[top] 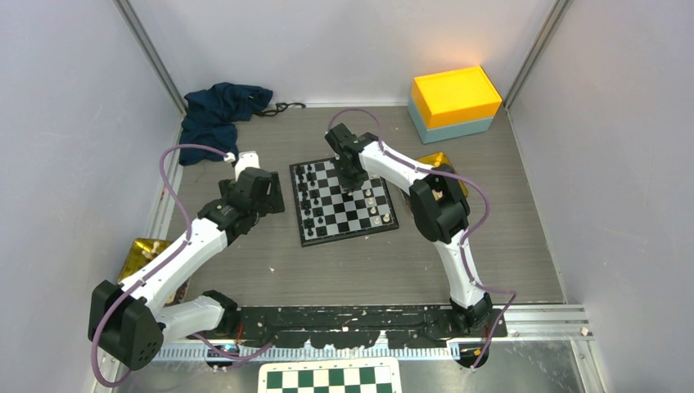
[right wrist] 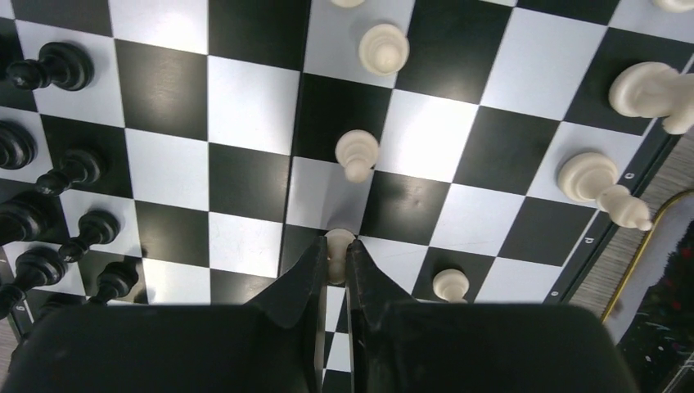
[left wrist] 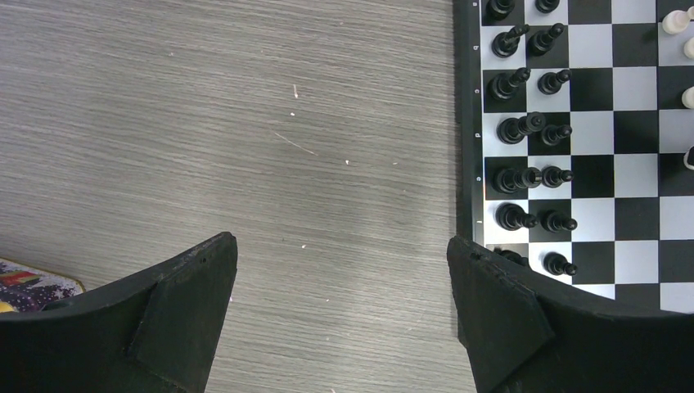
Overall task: Set up the chess pieces on the board
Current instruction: Pick up the chess piece from the chessboard, then place the chess piece on the chessboard.
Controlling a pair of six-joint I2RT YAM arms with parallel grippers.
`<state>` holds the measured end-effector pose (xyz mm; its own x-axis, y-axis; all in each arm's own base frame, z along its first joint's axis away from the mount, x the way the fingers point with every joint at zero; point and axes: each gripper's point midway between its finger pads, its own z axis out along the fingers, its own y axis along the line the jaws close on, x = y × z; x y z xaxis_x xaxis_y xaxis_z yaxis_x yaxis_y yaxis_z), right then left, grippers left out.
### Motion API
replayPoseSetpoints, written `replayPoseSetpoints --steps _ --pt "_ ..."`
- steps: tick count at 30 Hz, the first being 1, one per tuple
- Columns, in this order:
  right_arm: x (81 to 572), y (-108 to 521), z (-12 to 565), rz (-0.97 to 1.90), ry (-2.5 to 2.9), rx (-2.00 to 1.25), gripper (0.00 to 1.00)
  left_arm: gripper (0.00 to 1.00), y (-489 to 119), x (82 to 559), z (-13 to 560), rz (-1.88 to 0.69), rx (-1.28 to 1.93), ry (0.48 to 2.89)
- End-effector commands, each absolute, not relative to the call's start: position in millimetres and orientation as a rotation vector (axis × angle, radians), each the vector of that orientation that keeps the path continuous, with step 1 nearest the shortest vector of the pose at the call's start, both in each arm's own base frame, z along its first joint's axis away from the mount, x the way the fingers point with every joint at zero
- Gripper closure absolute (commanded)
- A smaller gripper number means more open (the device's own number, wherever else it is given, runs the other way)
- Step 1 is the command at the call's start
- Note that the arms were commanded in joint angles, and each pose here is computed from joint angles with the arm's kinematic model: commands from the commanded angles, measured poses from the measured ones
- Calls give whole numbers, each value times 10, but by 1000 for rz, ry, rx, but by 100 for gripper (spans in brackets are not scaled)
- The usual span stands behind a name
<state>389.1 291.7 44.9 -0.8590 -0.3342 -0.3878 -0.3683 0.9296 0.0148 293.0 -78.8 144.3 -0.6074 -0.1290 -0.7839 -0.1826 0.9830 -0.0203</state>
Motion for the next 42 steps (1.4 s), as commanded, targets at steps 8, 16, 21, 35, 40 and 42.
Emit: replayPoseSetpoints --steps 8,16,21,35,40,42 --pt "4302 2638 861 116 2607 -374 94 0 -785 3043 1547 78 -231 2180" --pt "4372 2525 814 115 2622 -342 94 0 -791 3063 1552 82 -227 2181" --pt "4360 2525 765 121 2635 -339 94 0 -792 3074 1560 86 -224 2181" --pt "4269 2478 682 111 2665 -326 94 0 -802 3079 1570 81 -221 2181" --pt "4248 2471 654 111 2673 -324 94 0 -804 3073 1566 79 -222 2183" --pt "4247 2472 648 112 2673 -321 94 0 -801 3071 1560 80 -222 2184"
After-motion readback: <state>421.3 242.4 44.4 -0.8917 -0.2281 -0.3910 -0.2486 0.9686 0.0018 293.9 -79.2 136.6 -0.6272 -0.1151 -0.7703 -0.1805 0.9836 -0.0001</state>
